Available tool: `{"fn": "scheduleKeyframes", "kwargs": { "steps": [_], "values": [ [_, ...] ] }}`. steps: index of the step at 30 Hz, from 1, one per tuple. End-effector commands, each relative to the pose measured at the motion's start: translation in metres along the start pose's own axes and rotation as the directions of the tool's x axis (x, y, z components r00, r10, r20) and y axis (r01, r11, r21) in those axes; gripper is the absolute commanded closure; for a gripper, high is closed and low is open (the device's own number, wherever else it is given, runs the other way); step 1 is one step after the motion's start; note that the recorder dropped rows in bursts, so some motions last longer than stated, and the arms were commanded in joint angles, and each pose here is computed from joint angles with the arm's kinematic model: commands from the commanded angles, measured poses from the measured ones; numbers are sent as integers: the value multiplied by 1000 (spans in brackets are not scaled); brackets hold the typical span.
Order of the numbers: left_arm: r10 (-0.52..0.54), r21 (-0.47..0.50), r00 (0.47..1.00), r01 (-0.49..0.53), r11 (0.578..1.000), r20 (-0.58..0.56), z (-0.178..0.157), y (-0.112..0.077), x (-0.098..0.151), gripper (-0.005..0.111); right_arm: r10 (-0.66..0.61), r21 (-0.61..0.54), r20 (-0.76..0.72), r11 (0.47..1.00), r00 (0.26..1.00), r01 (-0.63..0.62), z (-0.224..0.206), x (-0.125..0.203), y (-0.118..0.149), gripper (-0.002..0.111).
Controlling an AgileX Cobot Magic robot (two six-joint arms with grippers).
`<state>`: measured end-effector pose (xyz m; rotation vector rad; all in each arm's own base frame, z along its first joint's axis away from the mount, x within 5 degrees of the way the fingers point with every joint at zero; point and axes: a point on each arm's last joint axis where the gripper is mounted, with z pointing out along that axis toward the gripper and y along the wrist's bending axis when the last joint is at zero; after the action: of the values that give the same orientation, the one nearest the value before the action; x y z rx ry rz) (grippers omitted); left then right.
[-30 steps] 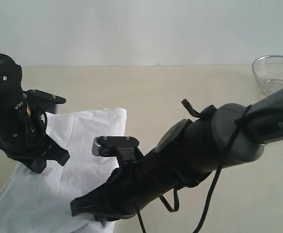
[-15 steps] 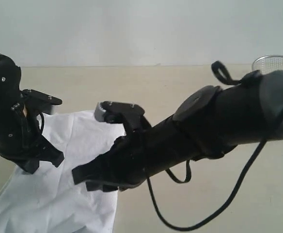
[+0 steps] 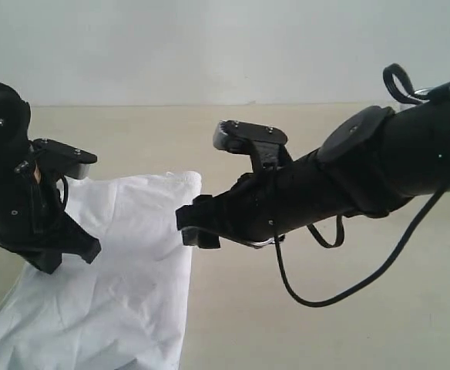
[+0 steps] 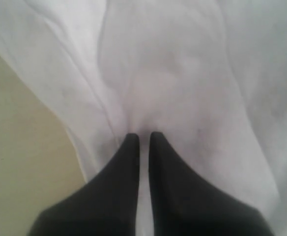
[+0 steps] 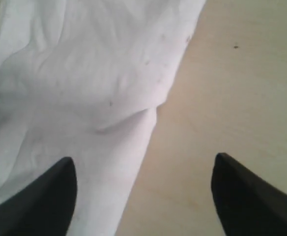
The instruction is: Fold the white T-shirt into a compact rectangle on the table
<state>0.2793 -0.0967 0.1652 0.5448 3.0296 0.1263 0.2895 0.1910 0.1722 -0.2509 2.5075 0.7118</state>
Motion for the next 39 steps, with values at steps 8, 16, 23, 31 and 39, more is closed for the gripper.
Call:
{"fn": "scheduleKeyframes", "kwargs": {
  "steps": [8, 16, 23, 31, 39],
  "values": [
    [-22, 16, 1000, 22, 1000, 20, -3, -1, -1, 102, 92, -192, -296, 969, 951, -154, 42, 1, 3, 37],
    [-21, 20, 999, 21, 1000, 25, -3, -1, -2, 102, 133, -215, -332, 954, 934, -212, 39, -4, -23, 37],
    [-23, 22, 999, 22, 1000, 25, -3, -1, -2, 102, 172, -255, -378, 925, 910, -281, 58, 7, -29, 37],
    [-23, 21, 1000, 23, 1000, 21, -3, -1, -1, 102, 220, -290, -373, 895, 901, -338, 76, 14, -33, 37],
    [-24, 23, 999, 24, 999, 21, -3, -1, -1, 102, 223, -280, -334, 904, 916, -322, 83, 16, -24, 37]
  ]
}}
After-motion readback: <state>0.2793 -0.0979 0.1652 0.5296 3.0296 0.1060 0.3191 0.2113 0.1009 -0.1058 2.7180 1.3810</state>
